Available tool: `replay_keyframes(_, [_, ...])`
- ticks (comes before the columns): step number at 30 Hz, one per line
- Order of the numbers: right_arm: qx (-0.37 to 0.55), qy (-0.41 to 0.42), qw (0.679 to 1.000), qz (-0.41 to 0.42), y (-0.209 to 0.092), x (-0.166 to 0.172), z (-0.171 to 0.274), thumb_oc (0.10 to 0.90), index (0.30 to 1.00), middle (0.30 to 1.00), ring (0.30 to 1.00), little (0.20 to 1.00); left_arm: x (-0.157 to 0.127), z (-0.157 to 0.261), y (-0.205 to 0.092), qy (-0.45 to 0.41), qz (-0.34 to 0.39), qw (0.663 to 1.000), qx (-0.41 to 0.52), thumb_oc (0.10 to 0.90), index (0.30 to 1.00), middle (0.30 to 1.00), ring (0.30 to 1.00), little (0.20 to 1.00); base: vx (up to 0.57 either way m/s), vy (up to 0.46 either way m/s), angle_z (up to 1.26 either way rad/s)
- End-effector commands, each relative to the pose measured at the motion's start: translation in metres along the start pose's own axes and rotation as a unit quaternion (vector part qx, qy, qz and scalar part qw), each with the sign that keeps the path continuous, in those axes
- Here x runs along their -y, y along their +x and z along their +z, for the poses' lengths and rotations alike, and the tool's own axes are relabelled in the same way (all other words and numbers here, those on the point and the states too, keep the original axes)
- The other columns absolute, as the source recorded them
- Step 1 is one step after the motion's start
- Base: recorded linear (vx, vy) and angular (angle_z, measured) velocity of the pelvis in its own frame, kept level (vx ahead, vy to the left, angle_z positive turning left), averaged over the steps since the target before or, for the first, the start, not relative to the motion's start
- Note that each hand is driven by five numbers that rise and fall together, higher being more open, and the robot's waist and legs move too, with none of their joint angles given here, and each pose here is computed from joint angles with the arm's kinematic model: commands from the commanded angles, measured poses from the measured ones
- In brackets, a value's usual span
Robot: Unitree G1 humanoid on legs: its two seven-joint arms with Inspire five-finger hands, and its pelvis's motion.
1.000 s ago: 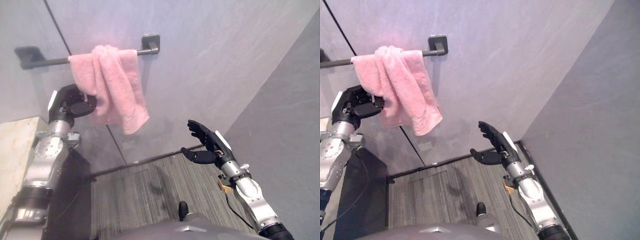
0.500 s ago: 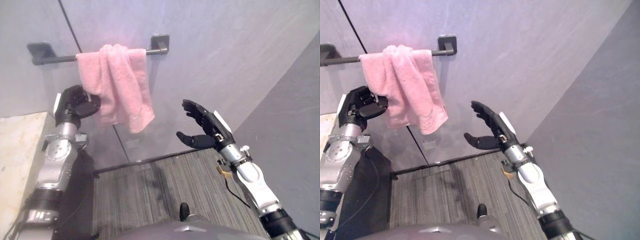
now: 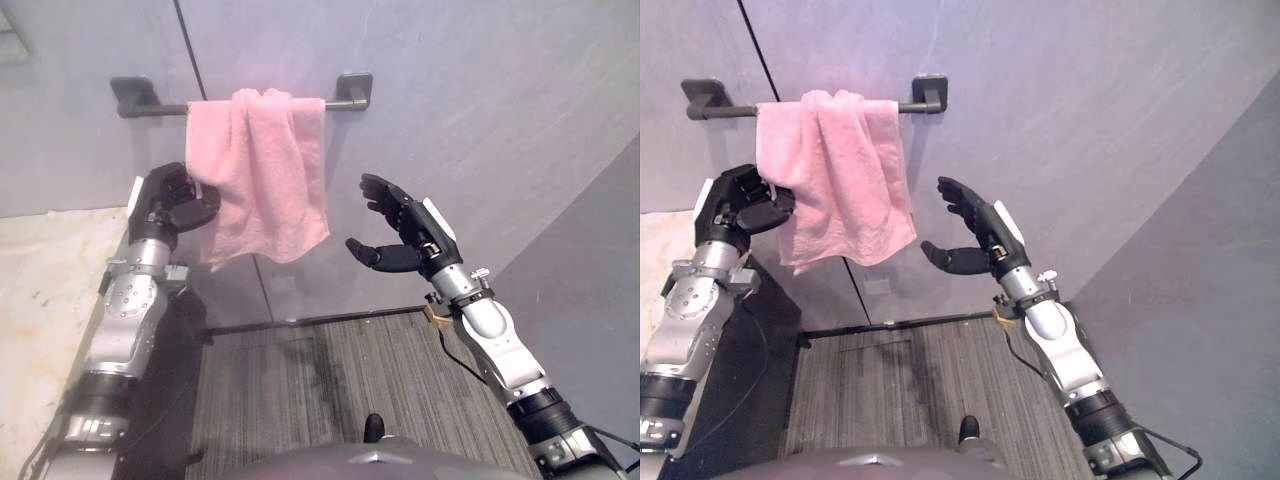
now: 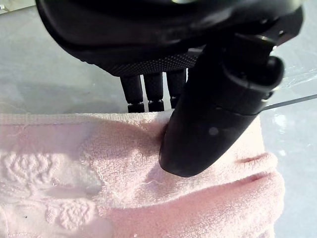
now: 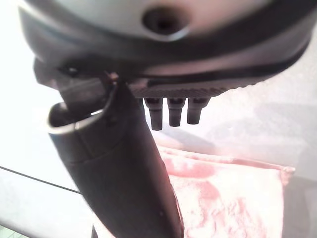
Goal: Organize the bathroom.
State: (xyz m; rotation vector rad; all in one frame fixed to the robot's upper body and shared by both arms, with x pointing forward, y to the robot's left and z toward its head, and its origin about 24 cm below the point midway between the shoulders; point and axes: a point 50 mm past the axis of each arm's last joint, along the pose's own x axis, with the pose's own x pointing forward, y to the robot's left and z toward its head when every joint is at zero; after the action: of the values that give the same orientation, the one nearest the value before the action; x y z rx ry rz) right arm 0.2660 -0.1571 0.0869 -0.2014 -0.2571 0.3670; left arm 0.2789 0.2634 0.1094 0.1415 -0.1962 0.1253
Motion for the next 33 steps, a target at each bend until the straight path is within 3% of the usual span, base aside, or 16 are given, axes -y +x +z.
replay_keyframes(1, [0.14,-0.018,0.989,-0.035,0.041,0.021,0.058,0.8,0.9,0.9,0.9,0.9,0.02,0.051,0.032,0.023,-0.05,0.992,0.113,0.4,0.3,0.3,0.3,0.3,0.04,-0.011,0.01])
replay_keyframes(14, [0.176,-0.058,0.981,-0.066,0.058,0.033,0.08,0.8,0.9,0.9,0.9,0.9,0.032,0.052,0.037,0.019,-0.069,0.991,0.111,0.4,0.3,0.3,0.3,0.3,0.03,-0.004,0.03])
replay_keyframes(25, [0.174,-0.083,0.981,0.025,0.071,0.022,0.095,0.8,0.9,0.9,0.9,0.9,0.041,0.052,0.04,0.014,-0.085,0.991,0.104,0.4,0.3,0.3,0.3,0.3,0.01,0.001,0.02])
replay_keyframes(33, [0.169,-0.076,0.982,0.026,0.083,0.026,0.102,0.8,0.9,0.9,0.9,0.9,0.047,0.053,0.046,0.016,-0.093,0.99,0.1,0.4,0.3,0.3,0.3,0.3,0.01,0.0,0.09])
